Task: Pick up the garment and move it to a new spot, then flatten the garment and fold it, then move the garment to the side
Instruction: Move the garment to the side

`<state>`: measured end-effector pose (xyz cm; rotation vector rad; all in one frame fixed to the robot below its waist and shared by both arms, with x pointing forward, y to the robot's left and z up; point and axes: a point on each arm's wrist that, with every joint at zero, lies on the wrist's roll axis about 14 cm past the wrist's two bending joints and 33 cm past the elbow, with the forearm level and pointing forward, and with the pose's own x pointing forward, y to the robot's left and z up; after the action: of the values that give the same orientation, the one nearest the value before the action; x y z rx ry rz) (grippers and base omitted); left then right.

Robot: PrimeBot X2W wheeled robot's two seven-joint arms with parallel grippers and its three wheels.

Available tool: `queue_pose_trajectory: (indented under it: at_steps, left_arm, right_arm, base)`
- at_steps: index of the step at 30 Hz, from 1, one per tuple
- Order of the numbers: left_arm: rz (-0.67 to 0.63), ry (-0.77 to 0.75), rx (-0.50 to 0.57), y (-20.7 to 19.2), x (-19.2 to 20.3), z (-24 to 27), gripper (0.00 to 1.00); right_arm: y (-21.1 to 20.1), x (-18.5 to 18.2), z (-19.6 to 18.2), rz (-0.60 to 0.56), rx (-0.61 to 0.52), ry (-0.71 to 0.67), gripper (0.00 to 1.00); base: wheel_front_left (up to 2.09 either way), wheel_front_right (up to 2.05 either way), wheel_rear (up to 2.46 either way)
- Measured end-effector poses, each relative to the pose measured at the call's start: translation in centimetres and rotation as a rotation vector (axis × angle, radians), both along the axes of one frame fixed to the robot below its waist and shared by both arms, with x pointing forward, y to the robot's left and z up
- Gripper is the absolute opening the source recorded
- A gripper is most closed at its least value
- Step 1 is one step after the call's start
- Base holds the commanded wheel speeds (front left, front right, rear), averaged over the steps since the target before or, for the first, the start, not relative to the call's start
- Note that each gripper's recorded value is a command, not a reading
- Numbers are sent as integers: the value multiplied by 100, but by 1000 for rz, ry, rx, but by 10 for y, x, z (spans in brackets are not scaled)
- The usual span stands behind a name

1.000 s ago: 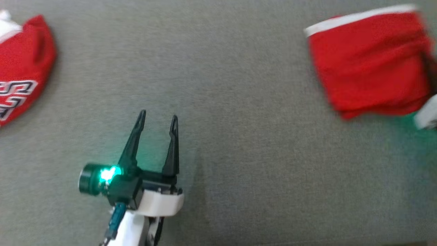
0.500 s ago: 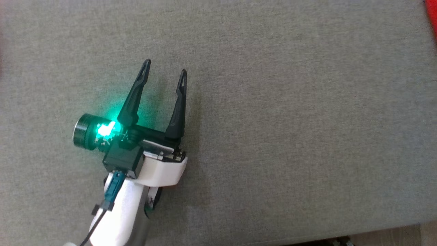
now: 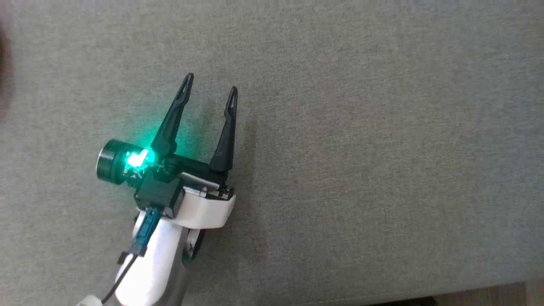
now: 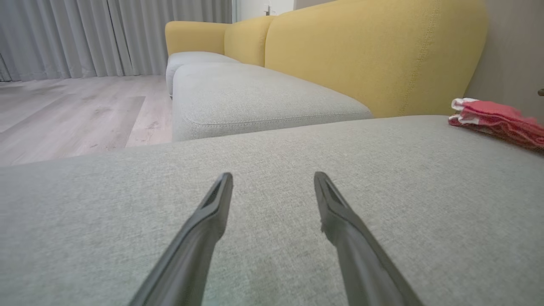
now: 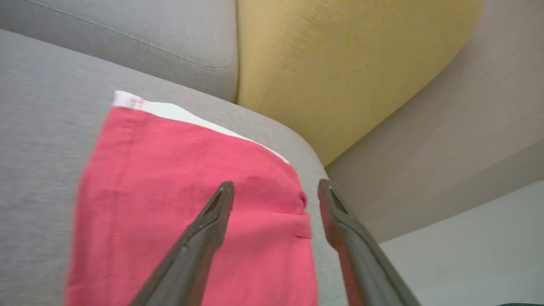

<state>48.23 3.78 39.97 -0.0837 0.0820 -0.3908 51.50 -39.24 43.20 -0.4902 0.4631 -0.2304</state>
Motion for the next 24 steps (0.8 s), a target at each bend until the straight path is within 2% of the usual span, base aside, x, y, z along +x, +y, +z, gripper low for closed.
queue_pose_trajectory:
  at_steps: [3, 9, 14, 18, 24]
  left_arm:
    - [15, -10, 16, 5, -4, 9, 100]
    - [77, 1, 15, 20, -28, 25, 100]
    - [132, 9, 9, 37, -55, 39, 100]
    - [193, 14, -4, 54, -80, 50, 100]
    - [287, -10, -2, 81, -117, 65, 100]
  right_arm:
    - [38, -5, -8, 65, 81, -27, 100]
    - [141, -23, -18, 267, 327, -104, 100]
    - [199, -57, -19, 339, 518, -185, 100]
    - [235, -90, -24, 362, 622, -178, 100]
    - [281, -119, 22, 439, 717, -303, 100]
  base:
    - [0, 0, 0]
    - [0, 0, 0]
    - [0, 0, 0]
    - [0, 0, 0]
    - [0, 0, 0]
